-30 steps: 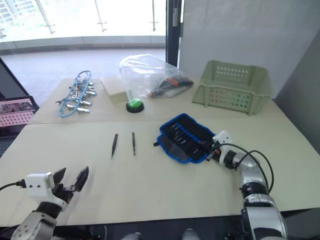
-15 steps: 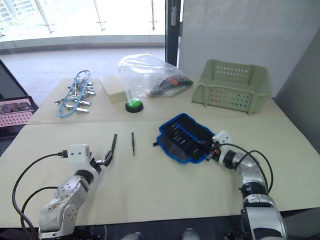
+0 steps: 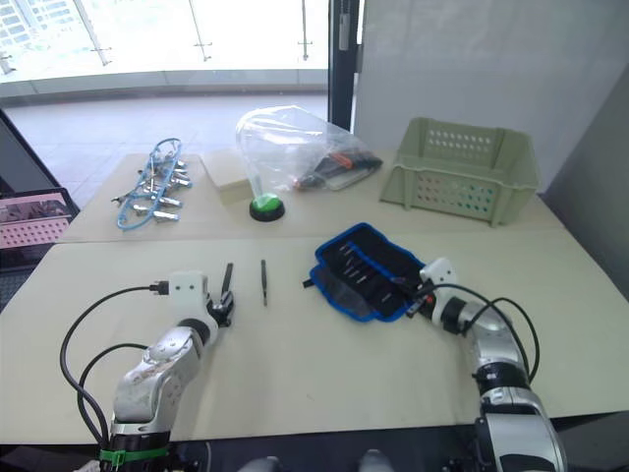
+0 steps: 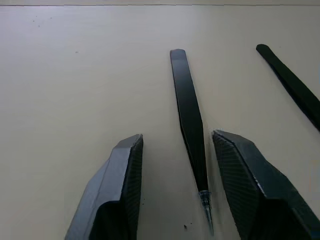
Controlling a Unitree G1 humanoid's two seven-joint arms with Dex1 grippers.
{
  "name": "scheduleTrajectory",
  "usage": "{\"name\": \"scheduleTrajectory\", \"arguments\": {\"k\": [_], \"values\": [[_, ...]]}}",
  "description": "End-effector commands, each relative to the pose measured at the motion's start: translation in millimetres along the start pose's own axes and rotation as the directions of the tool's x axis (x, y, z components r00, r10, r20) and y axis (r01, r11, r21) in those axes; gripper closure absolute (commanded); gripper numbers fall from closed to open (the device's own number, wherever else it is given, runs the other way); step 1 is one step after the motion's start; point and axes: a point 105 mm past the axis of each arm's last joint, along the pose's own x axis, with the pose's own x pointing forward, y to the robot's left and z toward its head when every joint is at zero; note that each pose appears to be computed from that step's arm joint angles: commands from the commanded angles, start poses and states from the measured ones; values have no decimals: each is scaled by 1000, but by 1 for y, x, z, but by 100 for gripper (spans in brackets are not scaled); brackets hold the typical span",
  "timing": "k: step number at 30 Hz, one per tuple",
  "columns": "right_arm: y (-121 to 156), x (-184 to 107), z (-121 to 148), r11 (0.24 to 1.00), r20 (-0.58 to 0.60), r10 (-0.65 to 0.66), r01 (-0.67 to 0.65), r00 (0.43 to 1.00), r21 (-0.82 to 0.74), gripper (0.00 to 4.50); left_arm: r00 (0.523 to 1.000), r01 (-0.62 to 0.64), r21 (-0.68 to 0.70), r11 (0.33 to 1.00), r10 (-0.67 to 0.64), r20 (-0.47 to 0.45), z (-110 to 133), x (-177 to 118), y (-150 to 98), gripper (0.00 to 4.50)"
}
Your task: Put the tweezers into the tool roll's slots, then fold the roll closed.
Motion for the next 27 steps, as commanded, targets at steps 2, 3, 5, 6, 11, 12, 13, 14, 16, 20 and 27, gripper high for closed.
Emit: {"name": "scheduleTrajectory", "arguments": {"k": [2,3,5,6,11,12,13,14,16,20,27], "values": [[3,-5,-13,1000,-45,3,-2,999,20,450,999,42,51,998,-40,-32,-8,-1,-10,389],[3,-5,-13,1000,-45,2,-1,999,19,450,999,35,59,998,-34,-22,-6,-1,-7,421],[3,-5,-12,1000,-45,0,0,999,19,450,1000,16,92,996,-18,20,4,-2,2,445],[3,-5,-12,1000,-45,0,1,999,19,450,999,9,104,995,-13,37,8,-3,5,445],[3,-3,-11,1000,-44,-1,1,999,19,450,989,7,144,990,-28,148,39,-6,18,445],[3,-3,-11,1000,-43,-1,2,999,18,450,984,23,168,986,-52,169,46,-7,17,445],[3,-3,-11,1000,-42,-2,2,999,17,450,979,45,185,982,-80,189,54,-7,15,445],[3,-3,-10,1000,-41,-2,3,999,17,450,972,77,199,977,-118,203,60,-8,10,445],[3,-2,-10,1000,-41,-3,4,999,15,450,956,147,223,964,-196,220,70,-8,-1,445],[2,-2,-8,1000,-39,-8,8,999,12,450,880,298,309,903,-386,277,98,-15,-32,445],[-2,-3,0,1000,-8,-27,27,1000,5,450,733,573,397,717,-665,145,111,-15,-102,445]]}}
